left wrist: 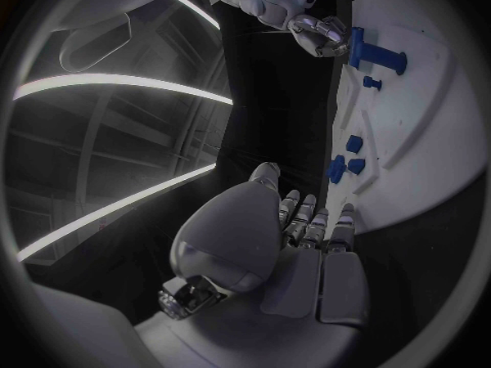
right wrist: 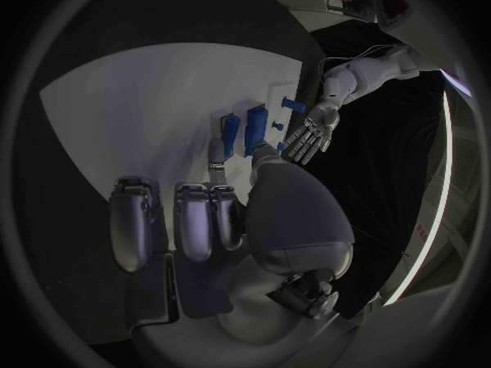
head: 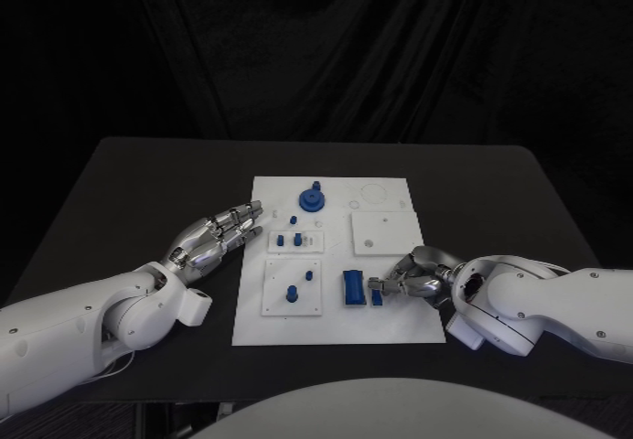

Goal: Assemble the parts on the task board

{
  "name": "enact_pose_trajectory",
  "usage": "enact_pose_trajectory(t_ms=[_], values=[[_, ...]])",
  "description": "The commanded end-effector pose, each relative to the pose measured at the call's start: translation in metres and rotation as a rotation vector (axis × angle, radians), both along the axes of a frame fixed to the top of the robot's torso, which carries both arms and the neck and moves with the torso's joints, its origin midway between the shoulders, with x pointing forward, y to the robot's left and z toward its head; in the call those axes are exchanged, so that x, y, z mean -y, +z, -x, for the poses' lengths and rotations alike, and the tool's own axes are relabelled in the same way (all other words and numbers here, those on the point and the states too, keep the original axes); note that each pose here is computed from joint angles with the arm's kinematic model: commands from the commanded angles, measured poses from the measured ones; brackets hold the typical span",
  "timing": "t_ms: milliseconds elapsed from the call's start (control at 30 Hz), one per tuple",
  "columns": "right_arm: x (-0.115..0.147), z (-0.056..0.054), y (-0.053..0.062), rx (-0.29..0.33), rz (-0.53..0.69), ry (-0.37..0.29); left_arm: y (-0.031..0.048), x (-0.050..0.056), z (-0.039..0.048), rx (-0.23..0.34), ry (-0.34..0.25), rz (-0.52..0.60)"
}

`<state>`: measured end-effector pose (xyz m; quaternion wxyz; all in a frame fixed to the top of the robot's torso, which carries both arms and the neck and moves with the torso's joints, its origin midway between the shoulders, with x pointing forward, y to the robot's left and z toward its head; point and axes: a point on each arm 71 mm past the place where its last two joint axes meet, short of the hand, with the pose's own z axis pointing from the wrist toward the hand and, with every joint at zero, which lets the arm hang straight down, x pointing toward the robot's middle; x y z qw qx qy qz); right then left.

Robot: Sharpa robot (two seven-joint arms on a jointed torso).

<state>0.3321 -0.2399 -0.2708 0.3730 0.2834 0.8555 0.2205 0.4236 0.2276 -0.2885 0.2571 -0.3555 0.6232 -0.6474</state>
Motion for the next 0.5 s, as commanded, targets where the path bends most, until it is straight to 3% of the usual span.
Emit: enact_pose_trajectory(t_ms=[33,267,500], values=[[0.0014,0.0005,0.0022,0.034,0.009,0.000,0.0006,0.0014,0.0009,0.002,-0.008,0.018],[0.0051,0.0029,0.0077,0.092,0.047,0.045,0.0005,0.0004,0.0011,0.002,-0.006,0.017],[0.0100,0.0074,0.0101,0.102,0.098,0.088,0.0004,-0.0002,0.0012,0.002,-0.004,0.016]])
